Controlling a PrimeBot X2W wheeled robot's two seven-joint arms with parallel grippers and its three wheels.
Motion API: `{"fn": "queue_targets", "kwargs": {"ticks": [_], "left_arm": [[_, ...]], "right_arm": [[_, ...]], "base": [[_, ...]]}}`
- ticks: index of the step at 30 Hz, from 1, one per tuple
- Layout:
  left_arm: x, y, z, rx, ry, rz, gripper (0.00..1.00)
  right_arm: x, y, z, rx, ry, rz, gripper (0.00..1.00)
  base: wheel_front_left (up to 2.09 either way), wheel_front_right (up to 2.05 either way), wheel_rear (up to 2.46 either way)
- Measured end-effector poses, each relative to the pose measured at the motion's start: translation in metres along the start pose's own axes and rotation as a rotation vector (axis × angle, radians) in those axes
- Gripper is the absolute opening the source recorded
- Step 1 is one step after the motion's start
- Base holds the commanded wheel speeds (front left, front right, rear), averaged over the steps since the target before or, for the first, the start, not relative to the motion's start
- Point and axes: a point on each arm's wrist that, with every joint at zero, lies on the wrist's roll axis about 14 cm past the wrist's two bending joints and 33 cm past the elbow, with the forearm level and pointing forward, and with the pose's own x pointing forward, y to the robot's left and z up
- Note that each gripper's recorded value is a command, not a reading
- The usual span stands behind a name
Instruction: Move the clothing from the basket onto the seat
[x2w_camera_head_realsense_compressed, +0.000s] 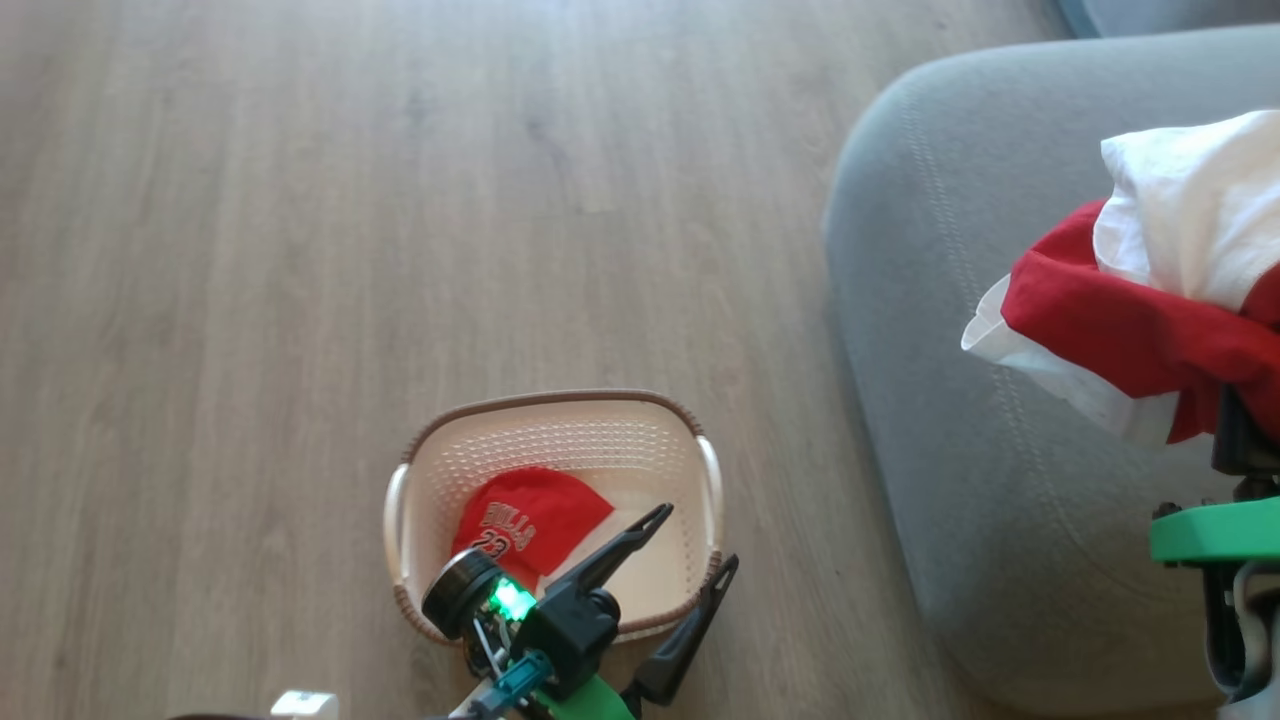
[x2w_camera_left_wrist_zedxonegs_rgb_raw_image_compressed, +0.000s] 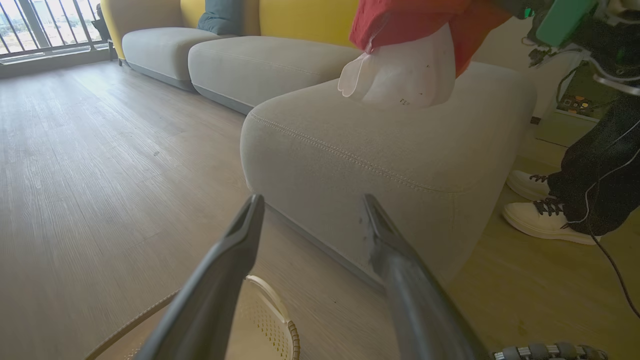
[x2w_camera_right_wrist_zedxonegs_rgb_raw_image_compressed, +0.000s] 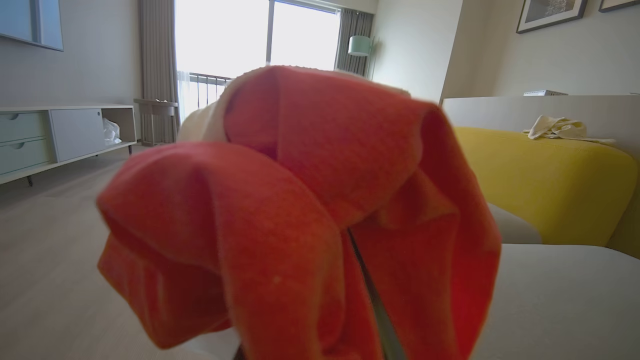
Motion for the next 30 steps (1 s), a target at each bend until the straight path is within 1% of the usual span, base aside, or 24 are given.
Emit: {"fn": "queue_targets", "kwargs": {"ticks": [5,14,19,26,30], "left_arm": [[0.012,-0.016,-0.004,-0.014,0.006,-0.075,1.0],[0.037,-0.048,-0.006,-0.035,0.001,-0.216,1.0],[0.045,-0.071,-0.007,-0.048,0.0,-0.304,1.0],[0.051,-0.09,-0.009,-0.078,0.004,-0.369,1.0],[0.051,-0.11,-0.01,-0.088,0.008,-0.44,1.0]], "right_arm": [[-0.011,-0.026,0.004,-0.025,0.0,-0.071,0.0],[-0.051,-0.082,0.011,-0.071,0.02,-0.25,0.0],[-0.074,-0.104,0.016,-0.097,0.03,-0.322,0.0],[-0.096,-0.12,0.022,-0.114,0.036,-0.382,0.0],[-0.111,-0.133,0.027,-0.127,0.038,-0.435,0.0]], "base": [[0.0,0.0,0.0],[0.0,0.0,0.0],[0.0,0.0,0.0],[0.0,0.0,0.0],[0.0,0.0,0.0]]}}
